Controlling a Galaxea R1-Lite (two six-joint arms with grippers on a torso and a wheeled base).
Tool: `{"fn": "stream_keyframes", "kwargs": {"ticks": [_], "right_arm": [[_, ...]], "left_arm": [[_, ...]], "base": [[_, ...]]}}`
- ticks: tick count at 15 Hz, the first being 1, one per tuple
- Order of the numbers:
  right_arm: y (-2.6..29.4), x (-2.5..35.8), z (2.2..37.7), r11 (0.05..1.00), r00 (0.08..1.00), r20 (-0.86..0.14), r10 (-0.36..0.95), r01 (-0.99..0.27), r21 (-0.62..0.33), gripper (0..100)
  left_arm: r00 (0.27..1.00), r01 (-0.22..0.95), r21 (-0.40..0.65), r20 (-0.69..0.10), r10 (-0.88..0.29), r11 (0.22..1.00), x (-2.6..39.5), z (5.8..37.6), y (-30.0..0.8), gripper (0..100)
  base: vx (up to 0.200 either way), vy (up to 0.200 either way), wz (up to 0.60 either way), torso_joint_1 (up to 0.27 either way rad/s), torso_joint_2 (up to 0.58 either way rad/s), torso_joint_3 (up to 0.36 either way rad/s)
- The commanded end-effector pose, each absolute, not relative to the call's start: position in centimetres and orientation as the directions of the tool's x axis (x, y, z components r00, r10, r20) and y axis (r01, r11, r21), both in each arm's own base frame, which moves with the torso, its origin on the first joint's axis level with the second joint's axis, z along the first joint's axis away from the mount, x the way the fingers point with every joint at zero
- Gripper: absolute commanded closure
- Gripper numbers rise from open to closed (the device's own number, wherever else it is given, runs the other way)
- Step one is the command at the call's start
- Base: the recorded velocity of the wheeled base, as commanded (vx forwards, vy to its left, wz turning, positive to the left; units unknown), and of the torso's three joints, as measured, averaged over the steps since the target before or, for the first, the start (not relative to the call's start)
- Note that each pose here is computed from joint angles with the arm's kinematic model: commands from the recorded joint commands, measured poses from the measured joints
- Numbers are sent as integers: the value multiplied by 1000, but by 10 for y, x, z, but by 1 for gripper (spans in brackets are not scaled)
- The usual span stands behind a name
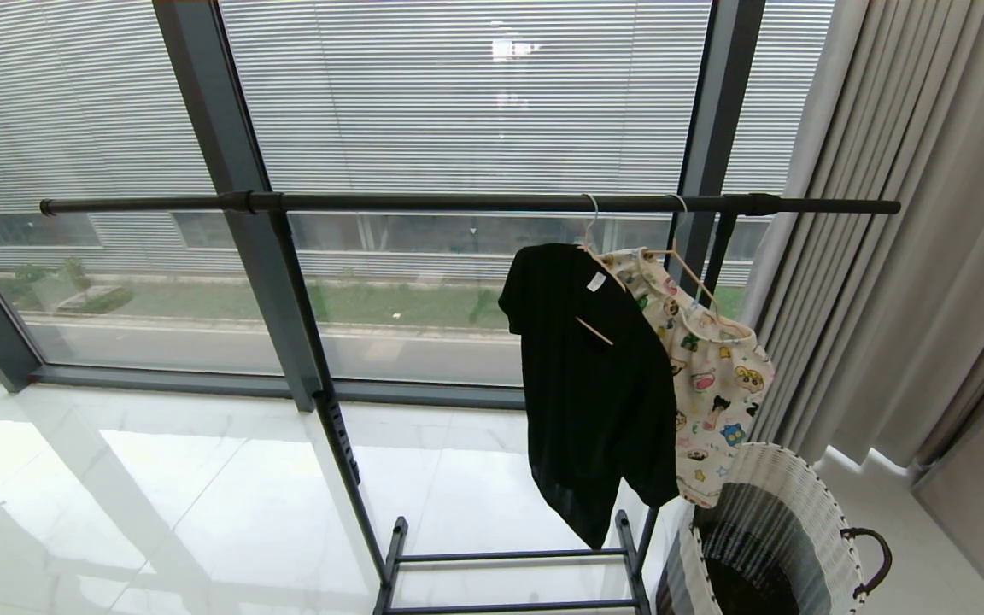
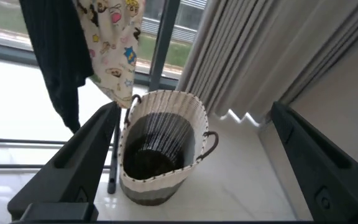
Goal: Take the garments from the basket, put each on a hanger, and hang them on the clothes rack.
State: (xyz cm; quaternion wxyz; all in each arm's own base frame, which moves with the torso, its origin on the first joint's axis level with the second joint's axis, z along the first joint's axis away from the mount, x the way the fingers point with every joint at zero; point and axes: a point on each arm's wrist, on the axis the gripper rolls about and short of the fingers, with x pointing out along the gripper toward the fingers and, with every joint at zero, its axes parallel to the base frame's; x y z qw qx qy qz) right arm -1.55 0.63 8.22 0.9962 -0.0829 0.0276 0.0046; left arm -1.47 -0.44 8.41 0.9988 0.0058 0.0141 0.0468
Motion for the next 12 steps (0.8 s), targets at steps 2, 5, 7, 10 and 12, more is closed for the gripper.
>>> {"fn": "stream_keyframes", "kwargs": {"ticks": [2,5,7,10,12], "right_arm": [[9,-16,82,988,988,-72,138,-143,-67,0],[14,-17,82,934,935,-61,349,-352,-56,0],[14,-17,82,930,932,-60,359,-362,-62,0],[2,-15,87,974,982,-2,-188,186,-129,0],[0,-15,83,963,965,-35,-261,257,-79,0]], "left_arm": [[999,-15,-70,-42,12,997,-14,83,-6,0],[974,-222,13,-40,222,975,-15,83,-2,0],[953,-298,49,-38,300,953,-15,83,0,0],[992,-114,10,-46,115,993,-14,83,-4,0],[973,-227,16,-46,228,974,-15,83,-1,0]], "base": [[0,0,0,0,0,0],[0,0,0,0,0,0],[0,0,0,0,0,0],[0,0,0,0,0,0],[0,0,0,0,0,0]]}}
